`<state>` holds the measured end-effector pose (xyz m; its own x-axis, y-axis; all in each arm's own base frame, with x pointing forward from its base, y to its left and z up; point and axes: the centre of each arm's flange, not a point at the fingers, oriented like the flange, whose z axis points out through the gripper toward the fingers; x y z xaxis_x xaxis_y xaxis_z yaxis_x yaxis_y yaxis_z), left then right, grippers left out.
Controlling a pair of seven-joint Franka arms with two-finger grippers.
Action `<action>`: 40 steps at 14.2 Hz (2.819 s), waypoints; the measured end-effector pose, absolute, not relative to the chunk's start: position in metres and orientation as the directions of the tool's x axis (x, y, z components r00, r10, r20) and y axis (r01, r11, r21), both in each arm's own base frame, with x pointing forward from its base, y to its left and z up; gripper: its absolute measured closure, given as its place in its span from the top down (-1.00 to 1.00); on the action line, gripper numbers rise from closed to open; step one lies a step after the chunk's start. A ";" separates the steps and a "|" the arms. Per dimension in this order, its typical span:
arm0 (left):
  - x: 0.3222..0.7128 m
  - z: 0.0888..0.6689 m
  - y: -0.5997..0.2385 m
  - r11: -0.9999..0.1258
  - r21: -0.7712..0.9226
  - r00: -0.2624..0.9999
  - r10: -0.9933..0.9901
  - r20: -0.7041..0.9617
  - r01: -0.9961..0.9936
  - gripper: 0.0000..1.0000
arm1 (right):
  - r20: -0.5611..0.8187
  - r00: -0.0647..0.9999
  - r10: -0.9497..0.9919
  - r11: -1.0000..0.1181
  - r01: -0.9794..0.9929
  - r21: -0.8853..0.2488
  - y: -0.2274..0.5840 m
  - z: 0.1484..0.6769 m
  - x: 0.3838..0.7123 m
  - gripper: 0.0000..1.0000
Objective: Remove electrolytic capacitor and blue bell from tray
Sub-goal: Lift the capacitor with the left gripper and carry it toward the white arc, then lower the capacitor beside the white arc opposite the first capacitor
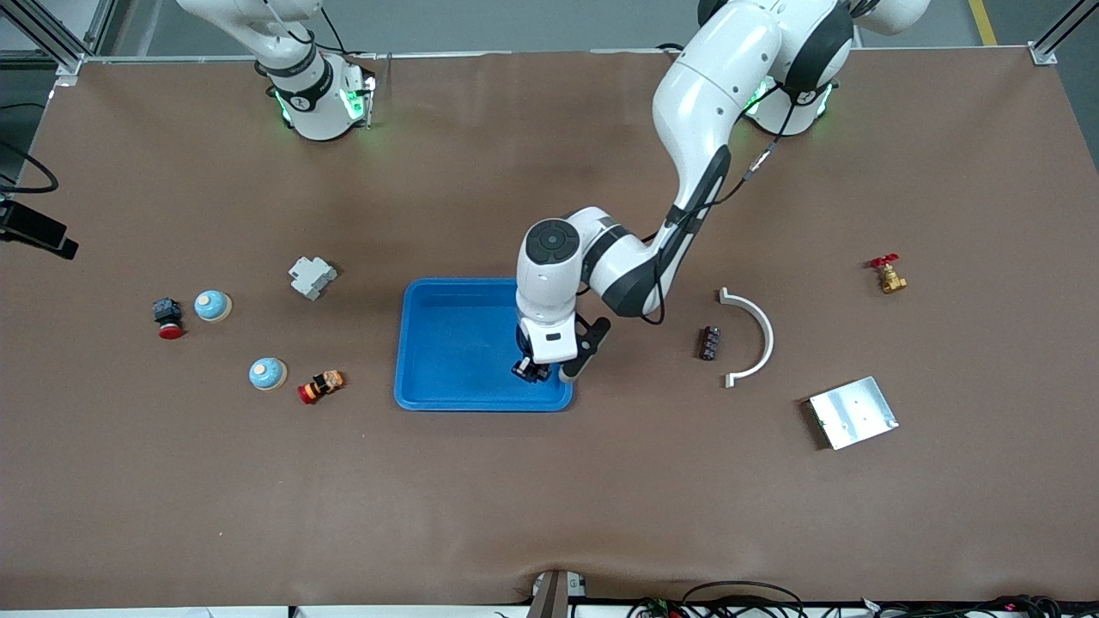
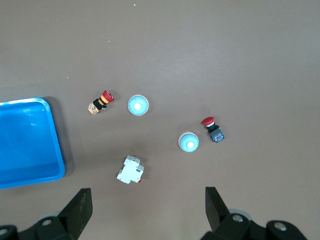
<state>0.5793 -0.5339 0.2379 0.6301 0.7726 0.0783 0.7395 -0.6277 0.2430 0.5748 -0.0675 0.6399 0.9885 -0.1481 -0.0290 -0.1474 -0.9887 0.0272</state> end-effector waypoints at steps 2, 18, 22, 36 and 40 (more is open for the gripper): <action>0.586 0.242 -0.521 -0.711 0.190 0.707 0.700 0.103 0.677 -0.31 | -0.027 0.989 -0.143 -0.990 -0.142 0.027 -0.065 0.641 0.575 1.00; 0.618 0.293 -0.244 -0.968 0.104 0.973 0.223 -0.065 0.229 -0.31 | -0.013 0.996 -0.086 -0.996 -0.086 0.025 -0.065 0.653 0.569 1.00; 0.622 0.291 -0.165 -0.987 0.123 0.993 0.092 -0.070 0.101 -0.31 | -0.014 0.996 -0.085 -0.996 -0.084 0.025 -0.064 0.653 0.570 1.00; 0.597 0.260 -0.111 -0.983 0.067 0.984 -0.173 -0.046 -0.170 -0.31 | -0.014 0.997 -0.081 -0.996 -0.081 0.025 -0.063 0.653 0.570 1.00; 0.598 0.255 -0.087 -0.973 0.072 0.975 -0.221 -0.027 -0.219 -0.31 | -0.014 0.997 -0.081 -0.996 -0.080 0.025 -0.063 0.653 0.570 1.00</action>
